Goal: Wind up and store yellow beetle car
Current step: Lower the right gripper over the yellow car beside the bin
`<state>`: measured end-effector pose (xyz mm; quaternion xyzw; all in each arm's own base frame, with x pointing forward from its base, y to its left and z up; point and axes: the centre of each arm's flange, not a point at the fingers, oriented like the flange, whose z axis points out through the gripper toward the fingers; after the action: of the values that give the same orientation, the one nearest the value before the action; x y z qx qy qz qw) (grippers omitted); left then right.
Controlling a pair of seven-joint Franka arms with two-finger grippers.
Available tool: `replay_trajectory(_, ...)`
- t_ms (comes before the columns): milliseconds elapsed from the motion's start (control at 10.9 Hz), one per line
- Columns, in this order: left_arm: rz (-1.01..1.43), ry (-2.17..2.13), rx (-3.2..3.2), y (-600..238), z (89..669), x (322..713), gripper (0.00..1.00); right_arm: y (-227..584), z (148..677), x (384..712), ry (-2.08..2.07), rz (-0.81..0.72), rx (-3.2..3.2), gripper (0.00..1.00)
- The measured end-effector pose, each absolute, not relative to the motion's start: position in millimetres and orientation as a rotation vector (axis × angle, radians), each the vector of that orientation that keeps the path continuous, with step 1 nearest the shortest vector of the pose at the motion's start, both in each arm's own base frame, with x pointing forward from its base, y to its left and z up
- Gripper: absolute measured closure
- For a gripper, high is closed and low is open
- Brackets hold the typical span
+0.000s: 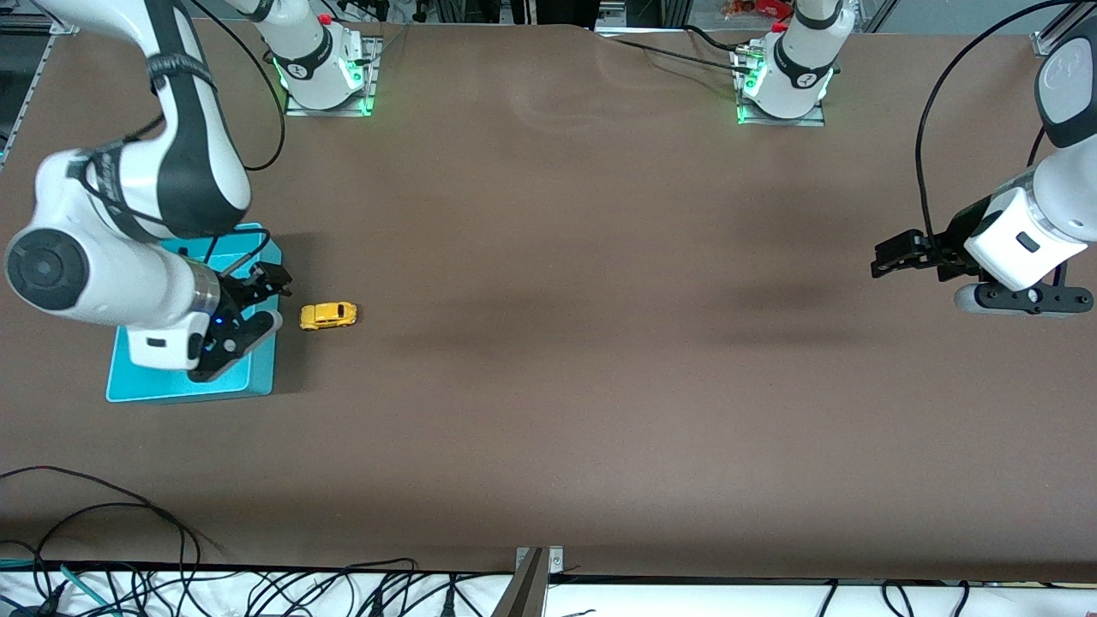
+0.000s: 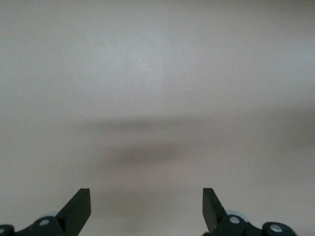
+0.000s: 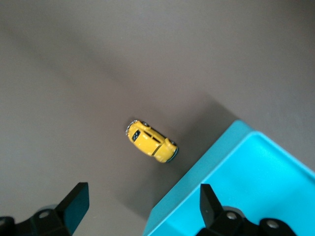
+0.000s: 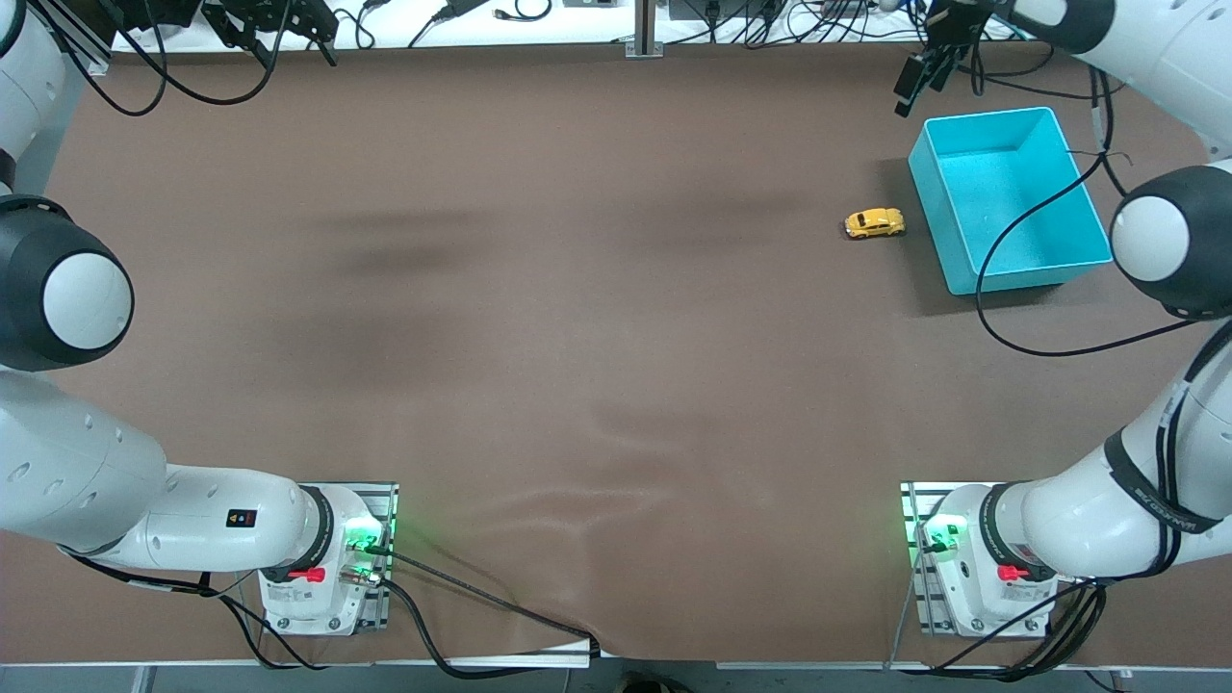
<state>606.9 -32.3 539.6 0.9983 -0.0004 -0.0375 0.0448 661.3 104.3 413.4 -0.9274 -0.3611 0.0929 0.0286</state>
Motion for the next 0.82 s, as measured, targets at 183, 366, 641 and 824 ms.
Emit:
replay_trajectory(183,-0.068,0.048,3.051,-30.8,535.9,612.5,0.0,101.8,362.4,671.8,-1.364,0.217,-2.756,0.0)
replay_trajectory(366,-0.065,0.075,3.051,-31.0,532.0,613.4,0.0,100.3,313.9,668.2,-1.53,0.171,-2.676,0.0)
replay_trajectory(641,-0.066,0.076,3.051,-31.2,531.5,613.4,0.0,114.4,262.4,646.8,-1.701,0.141,-2.558,0.0)
replay_trajectory(824,-0.073,0.063,3.098,-27.8,528.2,612.8,0.0,114.2,233.5,626.0,-1.749,0.132,-2.526,0.0)
